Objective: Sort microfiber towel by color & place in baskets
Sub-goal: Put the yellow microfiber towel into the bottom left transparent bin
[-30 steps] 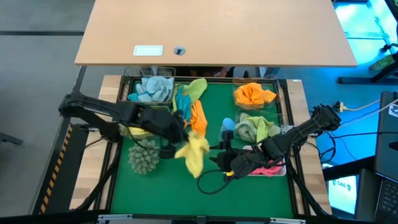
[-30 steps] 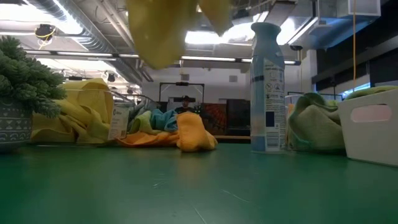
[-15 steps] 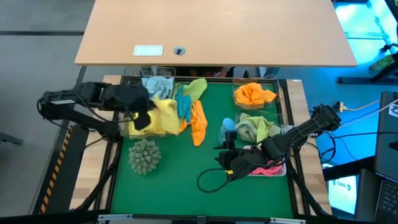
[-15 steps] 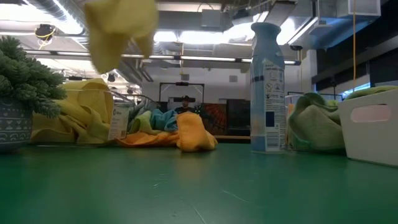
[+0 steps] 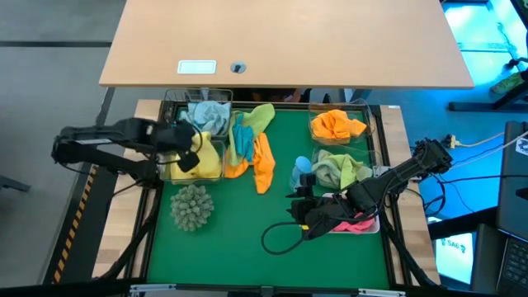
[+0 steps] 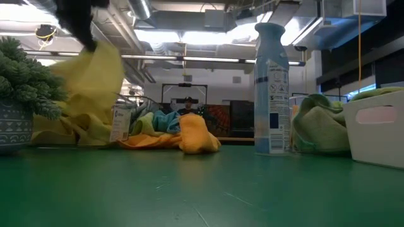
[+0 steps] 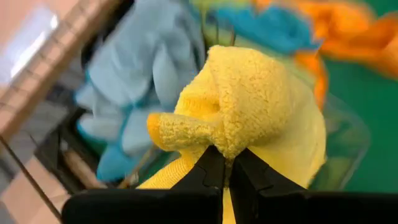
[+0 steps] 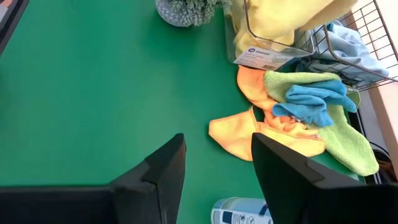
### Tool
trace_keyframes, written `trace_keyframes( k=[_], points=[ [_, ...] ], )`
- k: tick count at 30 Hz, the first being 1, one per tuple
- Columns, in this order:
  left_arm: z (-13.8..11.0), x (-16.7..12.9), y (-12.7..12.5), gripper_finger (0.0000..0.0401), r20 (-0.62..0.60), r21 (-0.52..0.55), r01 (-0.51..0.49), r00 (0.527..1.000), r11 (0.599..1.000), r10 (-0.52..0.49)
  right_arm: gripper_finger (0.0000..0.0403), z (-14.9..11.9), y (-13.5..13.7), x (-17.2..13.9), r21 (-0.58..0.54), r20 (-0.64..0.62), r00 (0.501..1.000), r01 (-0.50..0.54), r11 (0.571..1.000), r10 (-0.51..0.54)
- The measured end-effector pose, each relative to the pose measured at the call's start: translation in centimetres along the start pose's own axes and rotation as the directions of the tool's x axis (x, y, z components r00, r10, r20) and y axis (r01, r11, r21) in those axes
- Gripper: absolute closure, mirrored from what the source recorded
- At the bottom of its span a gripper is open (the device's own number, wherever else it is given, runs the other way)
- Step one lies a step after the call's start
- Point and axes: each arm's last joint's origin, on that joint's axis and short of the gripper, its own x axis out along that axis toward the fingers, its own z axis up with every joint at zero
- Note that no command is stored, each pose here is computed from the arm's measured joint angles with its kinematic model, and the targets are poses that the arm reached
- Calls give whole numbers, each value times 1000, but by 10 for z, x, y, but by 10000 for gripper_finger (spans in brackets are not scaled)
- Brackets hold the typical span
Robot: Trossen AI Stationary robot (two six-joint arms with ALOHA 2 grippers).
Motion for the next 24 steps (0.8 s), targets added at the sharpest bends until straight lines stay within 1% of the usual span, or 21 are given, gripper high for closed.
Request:
trace_keyframes(
  k=[3,5,8,12,15,18,24],
  points=[
    [-14,25,-5,399,-84,10,-23,996,1000,24,221,-1,0,0,-5,-8,1000,1,1000,-1],
    [-25,42,-9,399,-134,-3,-26,991,1000,25,221,-1,0,0,-7,-11,1000,1,1000,-1],
    [-42,63,-13,399,-223,-12,-1,975,1000,-1,221,-1,0,0,-7,-11,1000,1,1000,-1],
    [-64,83,-17,399,-342,-65,39,938,997,-59,221,-1,0,0,-7,-10,1000,1,1000,-1],
    [-77,92,-18,399,-427,-97,66,898,993,-102,221,-1,0,0,-7,-11,1000,1,1000,-1],
    [-83,95,-19,399,-470,-121,88,872,989,-135,221,-1,0,0,-7,-11,1000,1,1000,-1],
    [-83,95,-19,383,-468,-119,87,874,989,-133,221,-1,0,0,-7,-11,1000,1,1000,-1]
  ],
)
